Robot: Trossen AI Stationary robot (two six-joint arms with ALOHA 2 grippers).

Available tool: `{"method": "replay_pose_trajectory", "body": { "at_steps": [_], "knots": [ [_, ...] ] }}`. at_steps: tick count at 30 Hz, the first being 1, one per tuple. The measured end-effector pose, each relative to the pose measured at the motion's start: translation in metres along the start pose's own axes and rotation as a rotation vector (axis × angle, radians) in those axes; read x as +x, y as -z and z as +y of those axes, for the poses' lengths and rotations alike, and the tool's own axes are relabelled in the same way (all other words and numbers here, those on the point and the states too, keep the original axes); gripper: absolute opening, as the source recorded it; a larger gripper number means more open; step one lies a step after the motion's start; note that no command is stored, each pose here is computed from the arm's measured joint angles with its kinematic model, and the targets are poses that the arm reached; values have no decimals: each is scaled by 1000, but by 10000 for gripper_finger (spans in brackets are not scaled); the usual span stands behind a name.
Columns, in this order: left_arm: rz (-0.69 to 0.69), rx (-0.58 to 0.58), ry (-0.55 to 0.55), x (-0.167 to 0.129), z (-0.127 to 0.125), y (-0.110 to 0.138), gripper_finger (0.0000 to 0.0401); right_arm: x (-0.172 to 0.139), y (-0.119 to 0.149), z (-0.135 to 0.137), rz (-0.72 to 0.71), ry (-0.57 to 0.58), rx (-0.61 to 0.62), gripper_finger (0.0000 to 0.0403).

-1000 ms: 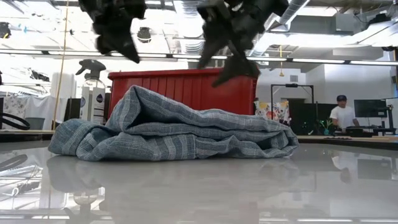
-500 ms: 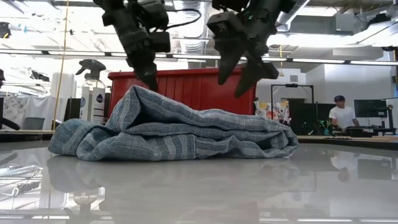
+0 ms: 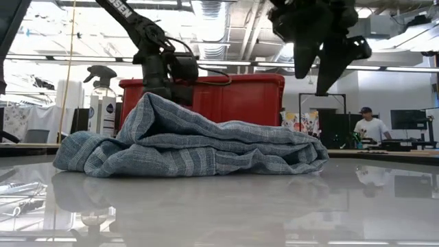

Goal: Fold Laundry from Bin
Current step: Fold the light blue shirt

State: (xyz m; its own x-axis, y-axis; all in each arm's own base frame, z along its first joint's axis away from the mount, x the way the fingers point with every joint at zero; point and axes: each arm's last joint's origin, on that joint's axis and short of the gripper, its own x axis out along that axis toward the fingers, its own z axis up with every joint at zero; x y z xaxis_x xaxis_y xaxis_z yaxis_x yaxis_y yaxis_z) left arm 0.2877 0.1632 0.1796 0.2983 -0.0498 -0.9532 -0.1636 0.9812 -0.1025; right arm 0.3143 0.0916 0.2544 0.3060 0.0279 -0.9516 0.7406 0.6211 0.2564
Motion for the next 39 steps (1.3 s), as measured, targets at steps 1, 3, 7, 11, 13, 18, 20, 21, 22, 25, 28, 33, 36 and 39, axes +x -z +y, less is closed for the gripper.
{"method": "replay_pose_trajectory", "body": {
  "at_steps": [1, 3, 7, 11, 13, 18, 20, 21, 22, 25, 28, 33, 36, 39],
  "knots": [
    [-9, 4, 7, 0, 0, -1, 257, 0, 3, 1, 3, -1, 8, 272],
    [-48, 0, 40, 0, -1, -4, 257, 0, 9, 3, 9, -1, 16, 272],
    [-66, -6, 69, 7, -9, -3, 257, -1, 18, 6, 4, 1, 52, 272],
    [-52, 0, 67, 21, -23, 2, 257, -2, 31, 9, 7, 18, 76, 272],
    [-44, 6, 75, 27, -30, 6, 257, -3, 38, 11, 13, 17, 89, 272],
    [-62, -27, 82, 38, -53, 6, 250, -5, 52, 13, 25, 21, 130, 272],
    [-97, -70, 78, 42, -63, 3, 239, -8, 57, 13, 27, 16, 155, 271],
    [-116, -95, 85, 43, -69, 1, 230, -10, 61, 14, 19, 11, 168, 270],
    [-135, -119, 93, 44, -74, -1, 221, -13, 64, 14, 6, 4, 181, 269],
    [-211, -140, 125, 48, -95, -10, 195, -27, 72, 13, -37, -35, 201, 266],
    [-324, -119, 173, 45, -113, -22, 183, -43, 79, 10, -84, -82, 198, 263],
    [-424, -149, 212, 43, -133, -45, 180, -59, 81, 6, -148, -131, 197, 256],
    [-392, -176, 256, 57, -143, -59, 172, -60, 79, 5, -159, -132, 194, 247],
    [-329, -155, 303, 78, -155, -75, 158, -60, 79, 6, -163, -137, 195, 236]
  ]
}}
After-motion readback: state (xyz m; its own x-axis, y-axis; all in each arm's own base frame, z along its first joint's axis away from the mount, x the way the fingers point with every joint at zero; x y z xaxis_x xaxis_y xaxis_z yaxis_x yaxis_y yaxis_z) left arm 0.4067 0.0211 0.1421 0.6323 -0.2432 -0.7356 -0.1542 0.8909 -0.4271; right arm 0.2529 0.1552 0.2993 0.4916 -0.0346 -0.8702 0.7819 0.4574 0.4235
